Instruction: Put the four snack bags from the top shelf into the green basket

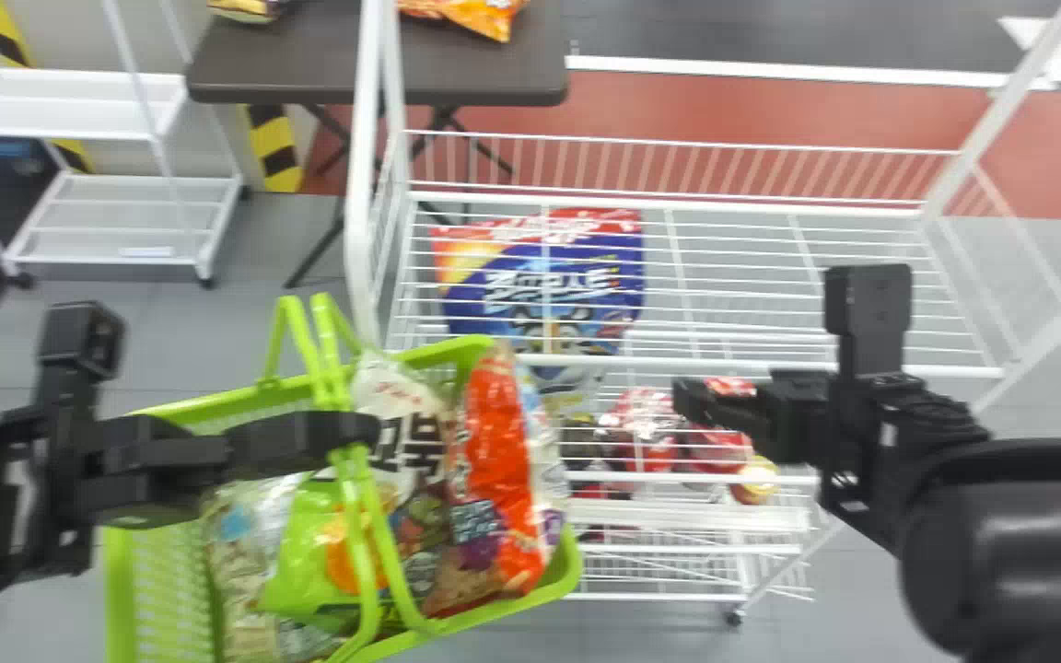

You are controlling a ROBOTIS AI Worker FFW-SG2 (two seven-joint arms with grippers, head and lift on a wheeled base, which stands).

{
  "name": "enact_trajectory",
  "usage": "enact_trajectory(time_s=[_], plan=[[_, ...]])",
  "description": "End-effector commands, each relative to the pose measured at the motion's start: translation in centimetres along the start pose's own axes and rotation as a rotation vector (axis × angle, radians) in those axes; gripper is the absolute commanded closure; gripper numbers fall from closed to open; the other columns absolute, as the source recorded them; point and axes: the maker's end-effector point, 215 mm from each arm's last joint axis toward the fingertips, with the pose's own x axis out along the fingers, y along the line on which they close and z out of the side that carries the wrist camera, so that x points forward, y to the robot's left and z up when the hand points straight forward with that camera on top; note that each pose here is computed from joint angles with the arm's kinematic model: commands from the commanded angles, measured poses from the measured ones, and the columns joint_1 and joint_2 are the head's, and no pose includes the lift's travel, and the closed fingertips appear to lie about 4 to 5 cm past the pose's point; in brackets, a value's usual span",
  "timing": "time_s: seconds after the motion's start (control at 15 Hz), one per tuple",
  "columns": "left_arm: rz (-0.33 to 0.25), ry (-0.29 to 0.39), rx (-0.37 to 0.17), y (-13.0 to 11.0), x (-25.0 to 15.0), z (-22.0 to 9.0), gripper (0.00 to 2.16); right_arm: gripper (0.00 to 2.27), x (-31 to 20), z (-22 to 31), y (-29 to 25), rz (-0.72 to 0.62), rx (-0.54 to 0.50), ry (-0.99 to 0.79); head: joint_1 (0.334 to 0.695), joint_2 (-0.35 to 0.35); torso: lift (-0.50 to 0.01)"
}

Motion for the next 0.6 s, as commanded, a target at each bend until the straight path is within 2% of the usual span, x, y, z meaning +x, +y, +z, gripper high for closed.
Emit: enact_trajectory(time_s=[0.0, 0.2, 0.53], plan=[[-0.008, -0.008, -0.017, 0.0, -0.3, -0.4, 2.15, 0.06, 0.1, 5.1, -2.0, -0.037, -0.056, -0.245, 0.695, -0.106, 0.000], [0.002, -0.023, -0.029, 0.3, -1.2, -0.7, 2.15, 0.06, -1.4, 8.9, -2.4, -0.059, -0.112, -0.489, 0.695, -0.119, 0.000], [0.003, -0.026, -0.036, 0.5, -1.3, -1.0, 2.15, 0.06, -0.8, 6.5, -4.2, -0.091, -0.088, -0.514, 0.695, -0.126, 0.000]])
